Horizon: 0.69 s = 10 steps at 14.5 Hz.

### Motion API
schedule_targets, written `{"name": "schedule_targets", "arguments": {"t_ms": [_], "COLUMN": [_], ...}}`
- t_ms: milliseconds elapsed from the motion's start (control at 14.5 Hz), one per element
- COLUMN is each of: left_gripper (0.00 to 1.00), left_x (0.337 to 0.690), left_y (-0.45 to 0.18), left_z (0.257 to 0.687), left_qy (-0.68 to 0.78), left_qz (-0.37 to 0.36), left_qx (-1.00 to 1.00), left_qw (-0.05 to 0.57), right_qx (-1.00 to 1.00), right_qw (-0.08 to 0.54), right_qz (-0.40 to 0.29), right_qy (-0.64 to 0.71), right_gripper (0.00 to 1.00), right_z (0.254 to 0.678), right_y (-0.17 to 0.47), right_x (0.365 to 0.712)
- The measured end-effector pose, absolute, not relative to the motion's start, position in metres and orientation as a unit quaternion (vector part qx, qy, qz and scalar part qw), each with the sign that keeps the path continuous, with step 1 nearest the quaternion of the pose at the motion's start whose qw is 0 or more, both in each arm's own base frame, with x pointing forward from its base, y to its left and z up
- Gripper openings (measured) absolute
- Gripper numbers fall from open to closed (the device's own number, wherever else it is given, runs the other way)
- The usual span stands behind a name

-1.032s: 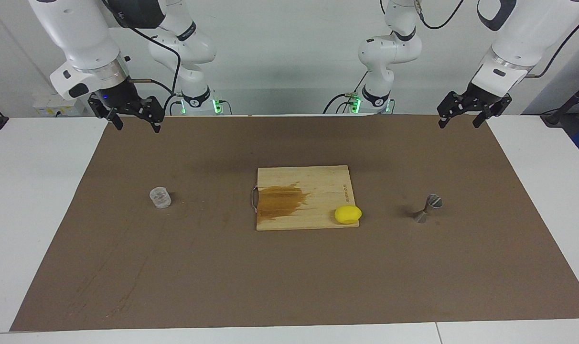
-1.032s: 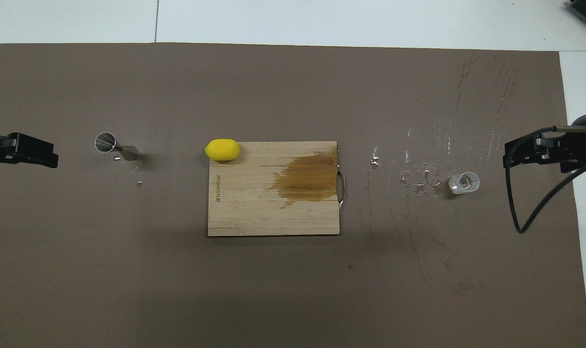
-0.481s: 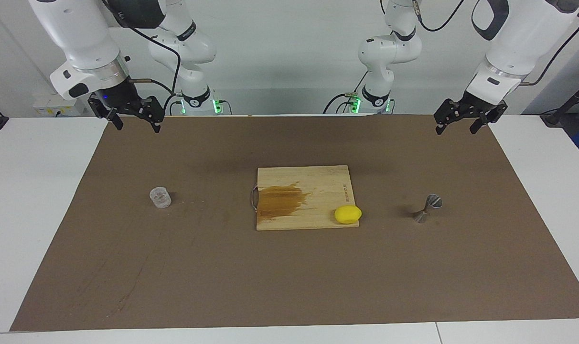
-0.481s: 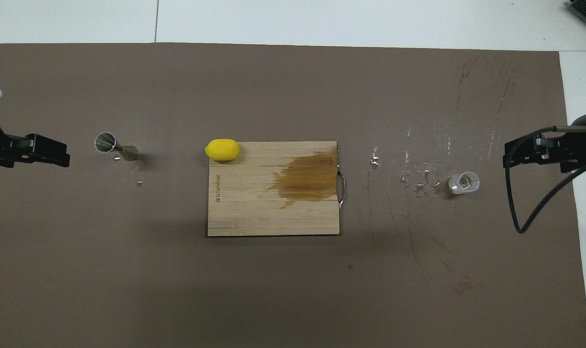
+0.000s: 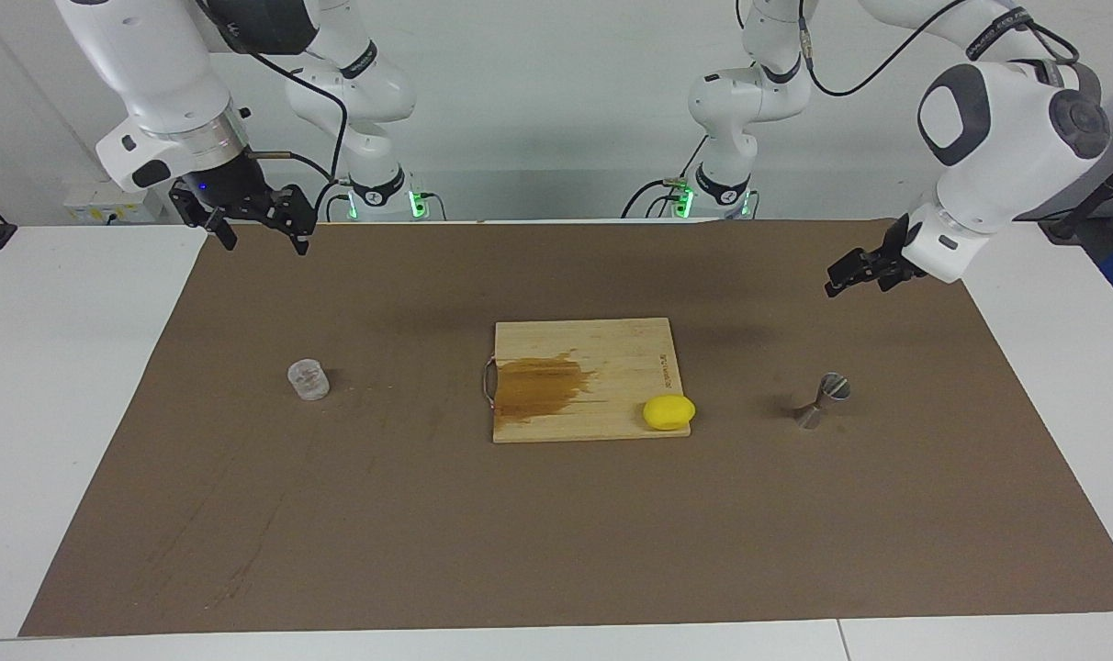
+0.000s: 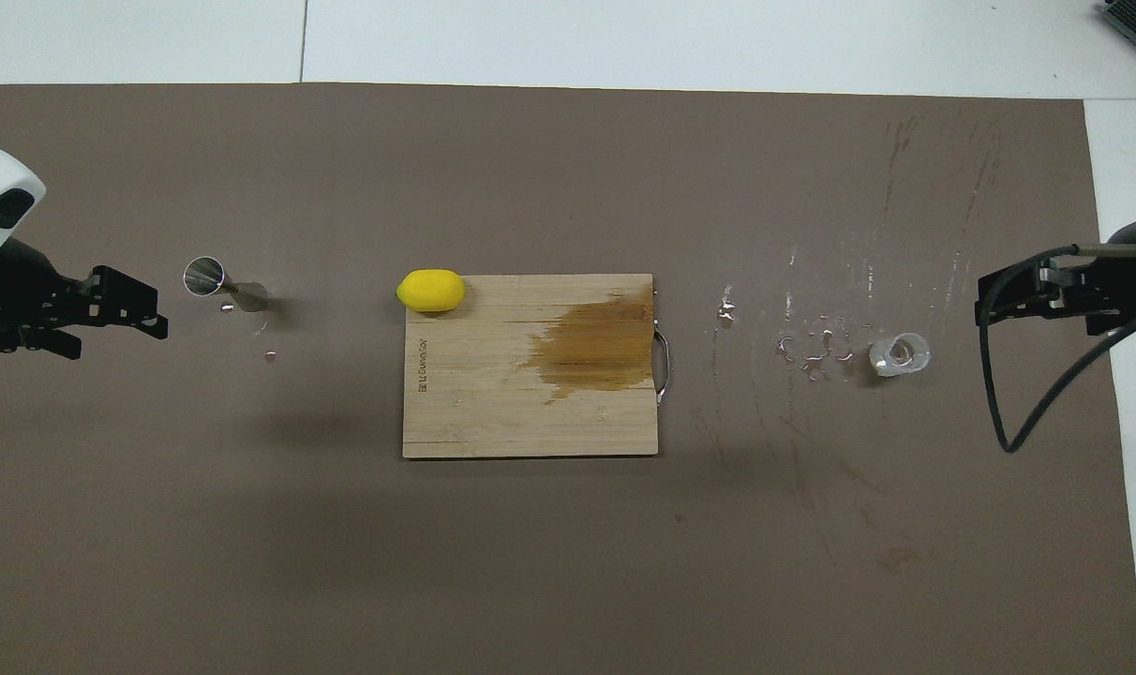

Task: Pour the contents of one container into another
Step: 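Open the left gripper and reach toward the small metal cup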

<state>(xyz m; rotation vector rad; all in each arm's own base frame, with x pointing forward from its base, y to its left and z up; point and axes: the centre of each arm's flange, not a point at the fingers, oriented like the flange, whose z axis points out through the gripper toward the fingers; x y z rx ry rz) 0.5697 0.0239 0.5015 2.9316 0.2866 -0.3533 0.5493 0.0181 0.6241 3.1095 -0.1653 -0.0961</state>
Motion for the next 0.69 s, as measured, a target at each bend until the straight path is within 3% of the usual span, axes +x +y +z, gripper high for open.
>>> {"name": "schedule_targets", "arguments": {"t_ms": [344, 688], "left_gripper": [1.0, 1.0], "left_x": [0.565, 0.557], "left_y": [0.08, 0.103], "left_z": [0.449, 0.393], "left_qy": [0.391, 0.647], "left_qz": [-0.165, -0.218], "left_qx": [0.88, 0.651], "left_qw": [0.212, 0.333], "right_qx": [0.998, 0.998], "right_qw": [0.013, 0.013], "right_qz": [-0.031, -0.031], "right_qy": [-0.053, -0.053], "right_gripper": [1.0, 1.0], "right_z": [0.624, 0.624], "right_y": [0.018, 0.018], "right_x": [0.549, 0.549]}}
